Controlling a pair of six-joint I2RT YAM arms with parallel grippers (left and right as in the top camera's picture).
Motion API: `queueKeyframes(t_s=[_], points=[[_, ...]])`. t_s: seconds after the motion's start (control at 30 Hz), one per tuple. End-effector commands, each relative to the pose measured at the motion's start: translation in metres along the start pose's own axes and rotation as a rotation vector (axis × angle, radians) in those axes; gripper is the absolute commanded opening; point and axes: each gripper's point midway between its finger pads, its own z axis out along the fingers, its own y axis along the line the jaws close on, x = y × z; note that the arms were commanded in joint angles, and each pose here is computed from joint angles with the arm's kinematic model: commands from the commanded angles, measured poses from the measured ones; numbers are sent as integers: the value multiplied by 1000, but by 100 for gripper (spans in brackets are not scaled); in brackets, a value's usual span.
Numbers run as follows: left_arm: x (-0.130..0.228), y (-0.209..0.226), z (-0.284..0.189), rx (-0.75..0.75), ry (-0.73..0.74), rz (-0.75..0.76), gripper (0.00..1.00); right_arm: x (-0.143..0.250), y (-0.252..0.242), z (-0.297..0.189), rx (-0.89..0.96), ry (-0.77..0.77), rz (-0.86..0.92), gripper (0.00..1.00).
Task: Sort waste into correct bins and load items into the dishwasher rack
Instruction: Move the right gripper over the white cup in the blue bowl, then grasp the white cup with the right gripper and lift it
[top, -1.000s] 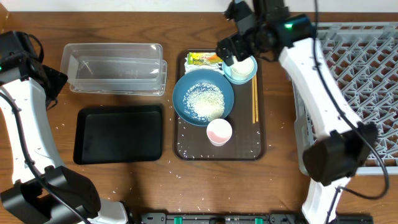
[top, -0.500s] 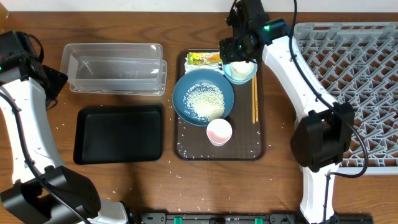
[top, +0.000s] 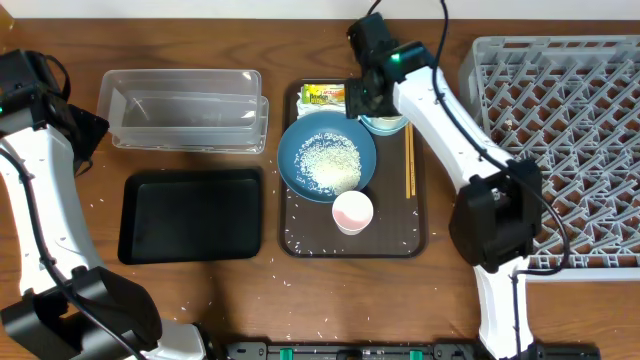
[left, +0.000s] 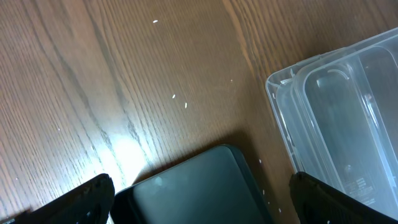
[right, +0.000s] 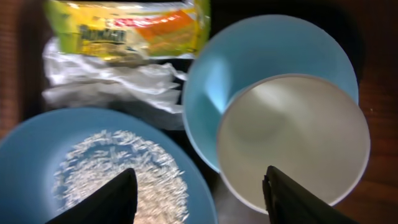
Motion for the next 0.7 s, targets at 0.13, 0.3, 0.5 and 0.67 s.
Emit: queueKeyframes(t_s=[0.13,0.3,0.5,0.67], points=[[-2,1,0,-7,-6,-8,93,0,-9,17,71,-2,30,72],[-2,1,0,-7,-6,-8,93,4,-8,20,68,19,27,95],[-2,1,0,-7,-6,-8,93,1,-5,20,60,2,27,99],[-2,1,0,-7,-6,-8,93,2,-6,20,62,7,26,99]])
